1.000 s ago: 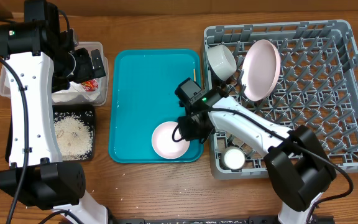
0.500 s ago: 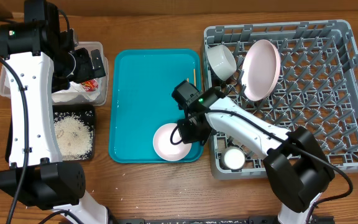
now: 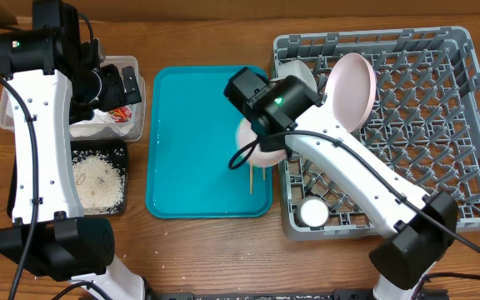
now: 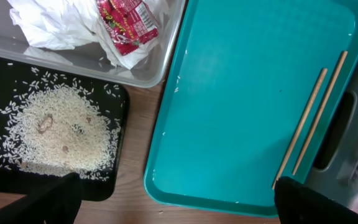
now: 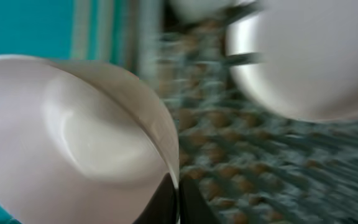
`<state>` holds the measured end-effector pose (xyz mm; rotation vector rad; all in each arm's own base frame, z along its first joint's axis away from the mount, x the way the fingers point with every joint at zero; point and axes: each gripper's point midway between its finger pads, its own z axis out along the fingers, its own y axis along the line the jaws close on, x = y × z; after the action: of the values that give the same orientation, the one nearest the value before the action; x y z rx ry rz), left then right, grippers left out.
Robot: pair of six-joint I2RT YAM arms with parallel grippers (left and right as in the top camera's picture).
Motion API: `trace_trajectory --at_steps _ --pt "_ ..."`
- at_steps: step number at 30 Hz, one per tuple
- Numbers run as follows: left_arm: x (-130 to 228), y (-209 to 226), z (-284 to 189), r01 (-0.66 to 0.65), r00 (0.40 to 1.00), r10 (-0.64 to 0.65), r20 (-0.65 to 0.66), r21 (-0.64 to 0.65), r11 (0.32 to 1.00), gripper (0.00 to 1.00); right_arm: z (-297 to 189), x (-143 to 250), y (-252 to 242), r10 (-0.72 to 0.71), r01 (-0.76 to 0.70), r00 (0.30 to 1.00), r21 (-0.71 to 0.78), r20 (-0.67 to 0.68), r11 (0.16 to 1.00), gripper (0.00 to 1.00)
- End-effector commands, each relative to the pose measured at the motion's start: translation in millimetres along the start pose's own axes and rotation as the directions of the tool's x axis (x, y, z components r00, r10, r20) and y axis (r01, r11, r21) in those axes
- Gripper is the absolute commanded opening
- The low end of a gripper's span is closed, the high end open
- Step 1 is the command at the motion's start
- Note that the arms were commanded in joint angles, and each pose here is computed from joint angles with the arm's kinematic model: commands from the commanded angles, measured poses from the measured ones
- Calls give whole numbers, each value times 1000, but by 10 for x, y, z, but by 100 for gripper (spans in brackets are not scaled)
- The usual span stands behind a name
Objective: Sort waste into correct bins and load items into the dishwasher
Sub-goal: 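Carry the small bowl into the rack beside the plate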
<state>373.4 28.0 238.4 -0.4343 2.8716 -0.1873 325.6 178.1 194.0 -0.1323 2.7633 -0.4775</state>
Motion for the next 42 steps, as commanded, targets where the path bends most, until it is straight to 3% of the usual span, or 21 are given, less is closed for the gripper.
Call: trace_trajectory --at_steps 1,10,15,22,31,42 --pt "-16 -17 -94 -8 1000 8 30 6 1000 100 -429 -302 -844 189 -282 933 295 307 913 4" --pt "-16 -18 -94 -8 1000 8 30 6 1000 100 -720 -519 -1198 71 -312 878 453 474 835 4" --pt "-16 -17 -94 -8 1000 8 30 6 1000 100 -909 -609 -1262 -140 -182 882 599 450 779 4" --pt "-15 -17 -94 -8 1000 8 30 6 1000 100 -1018 -593 -1082 -205 -137 863 604 462 785 4" --pt "-16 -17 -94 -8 1000 8 30 6 1000 100 -379 -370 -1061 9 -117 968 422 250 899 4" --pt "-16 -17 -94 -8 1000 8 30 6 1000 100 214 -211 -852 -98 45 993 528 72 848 4"
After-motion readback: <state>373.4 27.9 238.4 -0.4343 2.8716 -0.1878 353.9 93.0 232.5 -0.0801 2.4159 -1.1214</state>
